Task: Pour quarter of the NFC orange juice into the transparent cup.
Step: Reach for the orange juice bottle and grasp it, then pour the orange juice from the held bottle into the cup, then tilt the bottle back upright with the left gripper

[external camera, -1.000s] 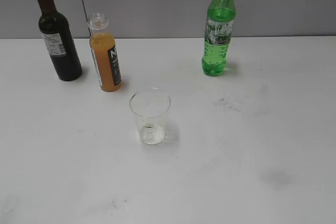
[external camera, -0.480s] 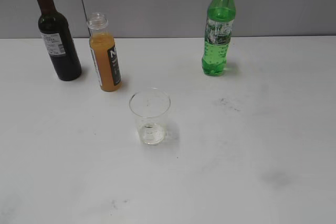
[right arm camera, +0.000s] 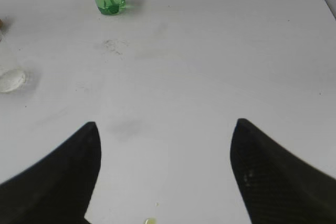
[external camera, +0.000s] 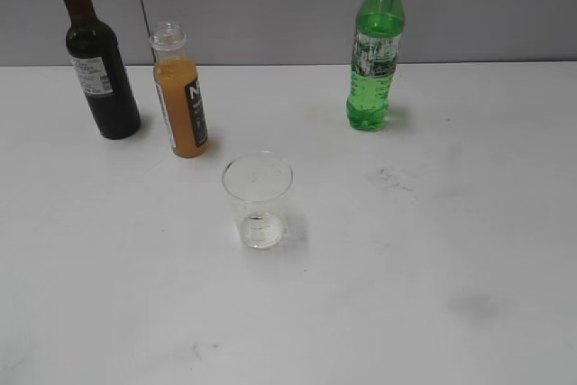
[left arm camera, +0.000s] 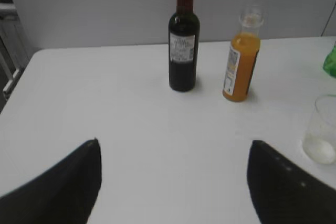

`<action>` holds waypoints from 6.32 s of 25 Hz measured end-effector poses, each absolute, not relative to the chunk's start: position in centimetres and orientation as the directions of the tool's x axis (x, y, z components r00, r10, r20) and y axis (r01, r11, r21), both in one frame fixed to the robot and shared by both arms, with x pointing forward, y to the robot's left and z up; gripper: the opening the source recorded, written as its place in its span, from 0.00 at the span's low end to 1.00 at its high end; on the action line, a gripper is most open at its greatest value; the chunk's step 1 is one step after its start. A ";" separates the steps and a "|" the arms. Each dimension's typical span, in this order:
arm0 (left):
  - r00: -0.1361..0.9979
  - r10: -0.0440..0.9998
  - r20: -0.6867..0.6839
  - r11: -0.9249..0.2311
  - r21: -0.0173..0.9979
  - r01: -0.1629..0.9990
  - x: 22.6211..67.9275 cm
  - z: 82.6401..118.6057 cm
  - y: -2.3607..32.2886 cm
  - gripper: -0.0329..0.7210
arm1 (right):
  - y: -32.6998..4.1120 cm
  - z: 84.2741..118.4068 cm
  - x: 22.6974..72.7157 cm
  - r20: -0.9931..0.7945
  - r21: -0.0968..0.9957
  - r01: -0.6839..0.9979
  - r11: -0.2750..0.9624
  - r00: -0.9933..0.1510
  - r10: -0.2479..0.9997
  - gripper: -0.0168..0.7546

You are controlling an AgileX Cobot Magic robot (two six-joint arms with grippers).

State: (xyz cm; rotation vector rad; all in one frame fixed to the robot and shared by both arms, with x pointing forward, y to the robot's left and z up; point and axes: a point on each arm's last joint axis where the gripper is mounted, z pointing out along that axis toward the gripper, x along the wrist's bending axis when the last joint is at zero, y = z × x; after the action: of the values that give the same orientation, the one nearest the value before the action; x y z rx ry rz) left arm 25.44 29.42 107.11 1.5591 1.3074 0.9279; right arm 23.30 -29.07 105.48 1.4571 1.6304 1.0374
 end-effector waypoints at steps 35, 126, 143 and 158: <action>0.302 0.950 0.072 -0.099 0.992 0.077 49.8 101.0 22.9 0.85 | -29.1 105.5 23.3 0.005 0.903 0.427 0.046 -0.117 0.993 0.79; 0.499 0.705 0.505 -0.617 0.783 0.079 51.1 92.7 18.8 0.67 | -29.1 105.5 23.3 0.005 0.904 0.425 0.046 -0.117 0.993 0.79; 0.528 0.531 0.663 -0.787 0.616 0.019 50.7 92.1 18.6 0.67 | -29.1 105.5 23.3 0.005 0.904 0.425 0.046 -0.117 0.993 0.79; 0.543 0.399 0.739 -0.876 0.482 -0.013 49.2 91.7 16.4 0.67 | -29.1 105.5 23.3 0.004 0.904 0.425 0.047 -0.117 0.993 0.79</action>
State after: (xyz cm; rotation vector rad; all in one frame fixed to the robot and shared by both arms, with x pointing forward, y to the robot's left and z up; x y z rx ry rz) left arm 49.24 16.42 91.67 2.3488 0.3135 1.2831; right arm 23.30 -29.08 105.49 1.4529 1.6306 1.0369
